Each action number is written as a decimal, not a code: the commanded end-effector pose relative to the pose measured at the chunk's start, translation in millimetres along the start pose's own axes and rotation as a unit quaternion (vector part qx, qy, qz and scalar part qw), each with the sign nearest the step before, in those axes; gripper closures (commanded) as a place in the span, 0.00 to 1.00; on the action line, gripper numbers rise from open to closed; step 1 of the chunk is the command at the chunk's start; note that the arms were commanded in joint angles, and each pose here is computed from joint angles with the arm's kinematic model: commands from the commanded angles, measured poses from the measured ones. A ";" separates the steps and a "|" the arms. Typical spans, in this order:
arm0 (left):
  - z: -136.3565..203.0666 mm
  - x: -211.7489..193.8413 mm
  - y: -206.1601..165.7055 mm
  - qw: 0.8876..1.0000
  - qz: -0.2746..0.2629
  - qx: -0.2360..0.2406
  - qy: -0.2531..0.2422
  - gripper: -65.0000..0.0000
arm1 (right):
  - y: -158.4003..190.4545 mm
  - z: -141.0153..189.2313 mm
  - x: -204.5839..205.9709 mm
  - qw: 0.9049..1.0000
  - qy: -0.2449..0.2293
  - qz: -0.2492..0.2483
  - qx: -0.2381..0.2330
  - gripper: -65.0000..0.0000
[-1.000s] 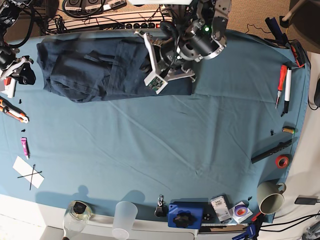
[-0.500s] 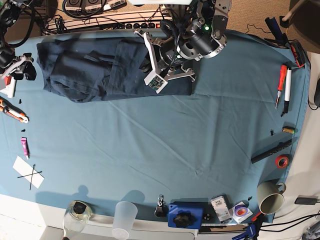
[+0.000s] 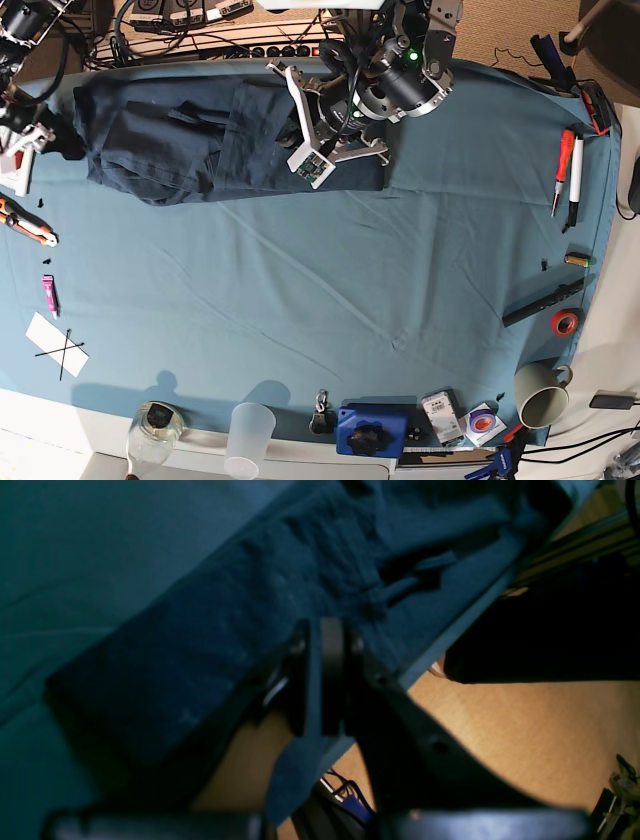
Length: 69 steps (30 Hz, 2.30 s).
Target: Fold the T-shirt properly
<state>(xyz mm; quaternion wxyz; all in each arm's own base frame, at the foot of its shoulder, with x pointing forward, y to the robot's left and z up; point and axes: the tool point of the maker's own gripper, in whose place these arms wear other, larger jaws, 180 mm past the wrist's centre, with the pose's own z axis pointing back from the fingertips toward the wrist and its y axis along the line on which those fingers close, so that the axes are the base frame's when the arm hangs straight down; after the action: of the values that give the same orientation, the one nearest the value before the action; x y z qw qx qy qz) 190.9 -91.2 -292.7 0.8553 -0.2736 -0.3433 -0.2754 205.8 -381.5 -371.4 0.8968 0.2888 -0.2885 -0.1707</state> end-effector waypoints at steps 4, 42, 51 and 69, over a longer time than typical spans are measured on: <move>3.2 14.1 -5.6 1.000 -0.001 -0.009 -0.029 0.95 | 14.7 -10.9 -2.3 0.999 0.021 0.014 0.025 0.48; 4.0 8.4 -4.0 1.000 0.000 -0.001 -0.019 0.95 | 8.0 8.8 109.8 0.989 -0.102 0.082 -0.072 1.00; 21.2 -13.4 66.0 0.983 -0.009 0.184 0.029 0.95 | 21.9 10.9 101.3 0.986 -0.066 0.129 -0.088 1.00; 101.6 -25.9 162.8 0.879 -0.007 0.476 0.036 0.95 | 152.1 -14.3 77.5 0.951 -0.093 0.294 0.024 1.00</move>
<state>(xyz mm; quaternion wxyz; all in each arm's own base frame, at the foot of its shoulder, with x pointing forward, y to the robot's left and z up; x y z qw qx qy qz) 234.3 96.2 -304.5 0.8997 0.1768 -0.3859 -0.1018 288.3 -294.4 -273.8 0.8848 0.1948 -0.4170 0.0727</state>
